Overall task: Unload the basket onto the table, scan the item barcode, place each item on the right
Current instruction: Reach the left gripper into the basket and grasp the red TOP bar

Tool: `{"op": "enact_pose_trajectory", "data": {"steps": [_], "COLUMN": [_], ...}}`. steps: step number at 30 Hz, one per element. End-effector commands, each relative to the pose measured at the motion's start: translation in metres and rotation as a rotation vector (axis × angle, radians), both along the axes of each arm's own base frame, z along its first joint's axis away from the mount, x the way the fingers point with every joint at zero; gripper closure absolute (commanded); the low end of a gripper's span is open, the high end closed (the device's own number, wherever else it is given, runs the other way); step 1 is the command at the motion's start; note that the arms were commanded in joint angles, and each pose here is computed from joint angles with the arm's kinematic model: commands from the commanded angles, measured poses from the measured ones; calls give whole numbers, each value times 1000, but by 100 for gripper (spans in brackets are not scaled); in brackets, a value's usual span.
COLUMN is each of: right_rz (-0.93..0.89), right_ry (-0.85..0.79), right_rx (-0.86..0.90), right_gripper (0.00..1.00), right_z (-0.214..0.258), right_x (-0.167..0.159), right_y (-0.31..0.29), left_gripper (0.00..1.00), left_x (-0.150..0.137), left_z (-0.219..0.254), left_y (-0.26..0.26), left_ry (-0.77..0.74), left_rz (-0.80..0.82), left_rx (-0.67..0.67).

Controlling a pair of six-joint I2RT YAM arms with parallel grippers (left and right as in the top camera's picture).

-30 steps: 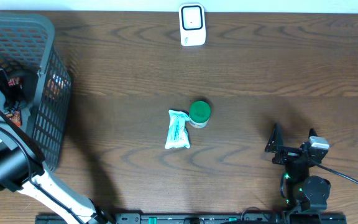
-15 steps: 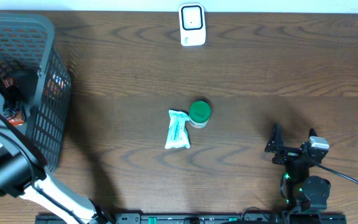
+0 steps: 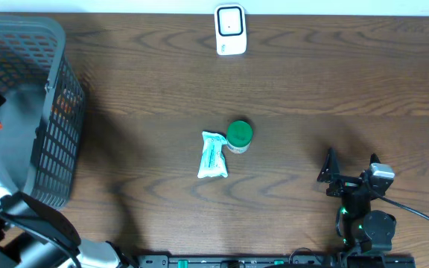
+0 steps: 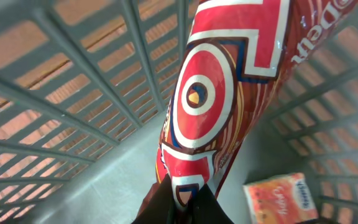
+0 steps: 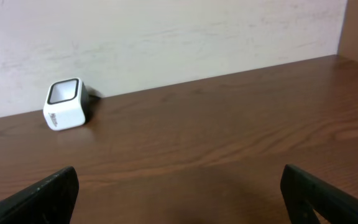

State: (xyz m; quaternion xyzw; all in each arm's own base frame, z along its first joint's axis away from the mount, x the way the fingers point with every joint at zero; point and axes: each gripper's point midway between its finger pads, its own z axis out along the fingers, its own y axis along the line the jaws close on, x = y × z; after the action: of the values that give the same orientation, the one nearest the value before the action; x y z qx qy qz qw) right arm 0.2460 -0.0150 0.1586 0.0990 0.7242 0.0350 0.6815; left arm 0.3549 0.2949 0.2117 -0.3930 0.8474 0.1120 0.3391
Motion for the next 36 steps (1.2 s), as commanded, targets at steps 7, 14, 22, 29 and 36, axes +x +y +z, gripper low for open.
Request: {"op": "enact_pose_trajectory", "data": {"steps": [7,14,22,29,36], "right_rz": [11,11,11,11,11], "right_ry": [1,1,1,1,1], "right_rx": [-14,-14,-14,-14,-14], "right_gripper": [1,1,1,1,1], "right_z": [0,0,0,0,0], "right_x": [0,0,0,0,0], "right_y": [2,2,2,2,2], "left_gripper": [93,93,93,93,93], "left_x": [-29,-34,-9,3,0], "left_z": [107,169,198,172,119], "left_y": [-25,-83,-213,-353,-475], "left_ry": [-223,-428,-587,-488,-293], "left_rz": [17,-141,-599,-981,-1269], "left_rx": [123,102,-116,-329,-485]}}
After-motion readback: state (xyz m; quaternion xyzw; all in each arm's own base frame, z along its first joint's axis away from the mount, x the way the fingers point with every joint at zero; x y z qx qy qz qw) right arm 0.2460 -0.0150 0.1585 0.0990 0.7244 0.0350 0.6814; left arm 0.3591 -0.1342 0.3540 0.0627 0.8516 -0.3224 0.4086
